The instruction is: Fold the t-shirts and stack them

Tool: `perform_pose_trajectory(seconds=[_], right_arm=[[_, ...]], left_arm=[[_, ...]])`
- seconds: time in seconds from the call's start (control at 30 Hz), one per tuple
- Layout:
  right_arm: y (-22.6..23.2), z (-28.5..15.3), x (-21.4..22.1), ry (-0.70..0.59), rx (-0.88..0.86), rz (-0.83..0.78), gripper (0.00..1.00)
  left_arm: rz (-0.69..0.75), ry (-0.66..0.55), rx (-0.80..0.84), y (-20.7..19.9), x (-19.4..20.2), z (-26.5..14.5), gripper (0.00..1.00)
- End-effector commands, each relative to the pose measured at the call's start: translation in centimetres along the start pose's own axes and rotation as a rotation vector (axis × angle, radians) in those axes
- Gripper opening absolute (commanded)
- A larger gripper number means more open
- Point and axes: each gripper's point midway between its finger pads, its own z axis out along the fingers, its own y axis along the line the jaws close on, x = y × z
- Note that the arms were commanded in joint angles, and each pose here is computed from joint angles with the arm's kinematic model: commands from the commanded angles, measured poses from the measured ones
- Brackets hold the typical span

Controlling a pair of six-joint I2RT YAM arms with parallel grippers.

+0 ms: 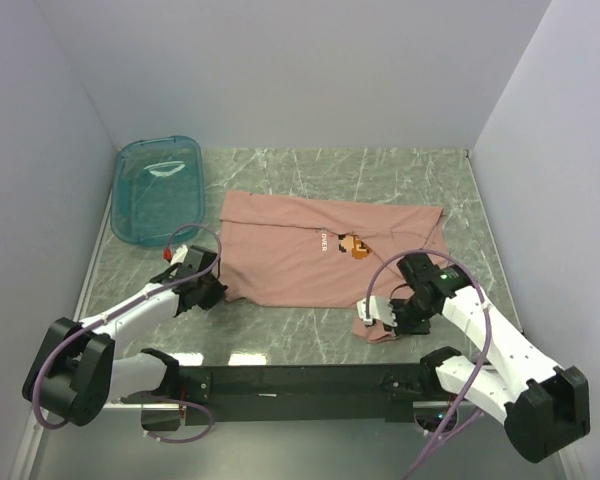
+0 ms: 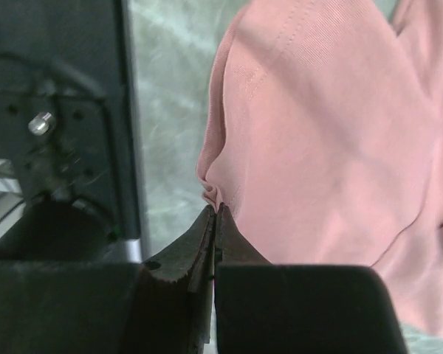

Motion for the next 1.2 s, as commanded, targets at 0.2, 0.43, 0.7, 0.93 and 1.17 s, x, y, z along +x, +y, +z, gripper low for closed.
perform_pose_trajectory(seconds=[0.2,0.43,0.7,0.93,1.17], right_arm=[[1.3,-2.3,1.4,-0.012,0.068,0.073,0.0],[-0.7,-3.9,1.8,-0.033,0.183,0.154,0.0],[-2.6,-5.1,2.0,-0.052,0.268,0.214,0.0],[-4.6,-6.5,2.5,-0.045,0.349,0.244,0.0],[-7.0,-8.6,2.2,-0.079,0.448,0.276,0.0]], left_arm=[[0.018,0.024,0.028,0.6,0.9,-0.4,0.0],[0.022,0.037,0.039,0.7,1.3,-0.4,0.0],[0.015,0.067,0.051,1.3,2.2,-0.4,0.0],[0.002,0.1,0.049,1.9,3.1,-0.7,0.0],[-0.011,0.111,0.012,3.0,3.5,-1.0,0.0]])
